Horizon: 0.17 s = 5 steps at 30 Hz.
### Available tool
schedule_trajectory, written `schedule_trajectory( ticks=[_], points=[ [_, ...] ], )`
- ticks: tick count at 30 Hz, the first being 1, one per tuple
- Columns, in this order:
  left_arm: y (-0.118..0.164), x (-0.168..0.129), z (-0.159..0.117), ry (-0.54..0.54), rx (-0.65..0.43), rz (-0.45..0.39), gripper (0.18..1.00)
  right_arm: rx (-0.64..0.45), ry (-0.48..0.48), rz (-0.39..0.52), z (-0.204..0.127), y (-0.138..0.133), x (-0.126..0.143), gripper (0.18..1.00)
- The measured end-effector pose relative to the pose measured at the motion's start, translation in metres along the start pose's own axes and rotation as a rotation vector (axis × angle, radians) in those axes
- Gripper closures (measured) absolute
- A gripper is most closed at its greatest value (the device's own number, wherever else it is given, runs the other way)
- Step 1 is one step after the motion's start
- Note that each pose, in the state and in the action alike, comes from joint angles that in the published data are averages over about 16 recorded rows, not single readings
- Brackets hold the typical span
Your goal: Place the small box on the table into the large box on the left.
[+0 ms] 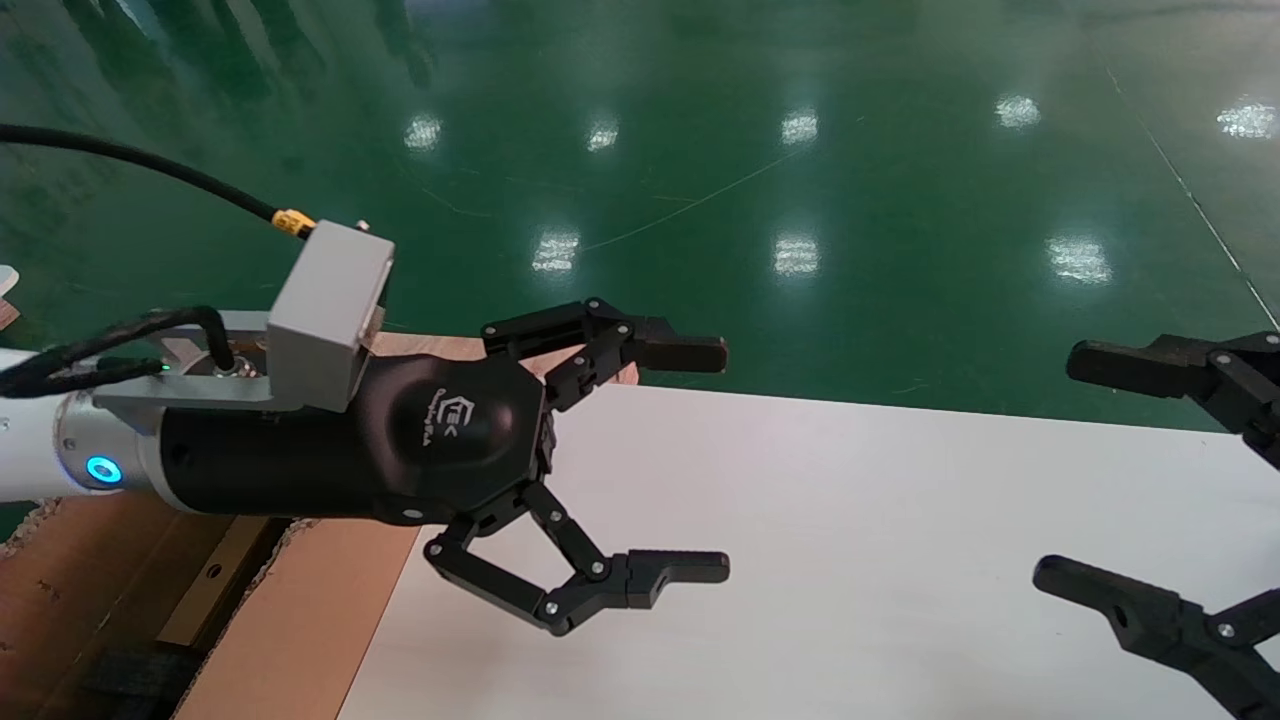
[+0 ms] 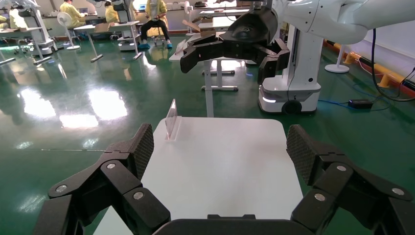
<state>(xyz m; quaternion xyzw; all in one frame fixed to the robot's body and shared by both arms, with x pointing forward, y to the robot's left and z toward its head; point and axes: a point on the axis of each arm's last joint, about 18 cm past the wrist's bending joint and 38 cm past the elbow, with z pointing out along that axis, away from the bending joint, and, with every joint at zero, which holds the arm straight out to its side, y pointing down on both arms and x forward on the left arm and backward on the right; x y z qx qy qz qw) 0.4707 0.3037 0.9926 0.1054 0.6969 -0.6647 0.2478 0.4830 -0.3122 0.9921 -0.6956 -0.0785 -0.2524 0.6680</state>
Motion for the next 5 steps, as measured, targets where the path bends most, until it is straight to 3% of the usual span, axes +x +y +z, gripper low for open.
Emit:
schedule_trajectory(
  ticks=[5],
  points=[
    [0.0004,-0.0006,0.001,0.001,-0.004,-0.002,0.184,0.0,0.0,0.0,0.0,0.0,0.0,0.178]
  ],
)
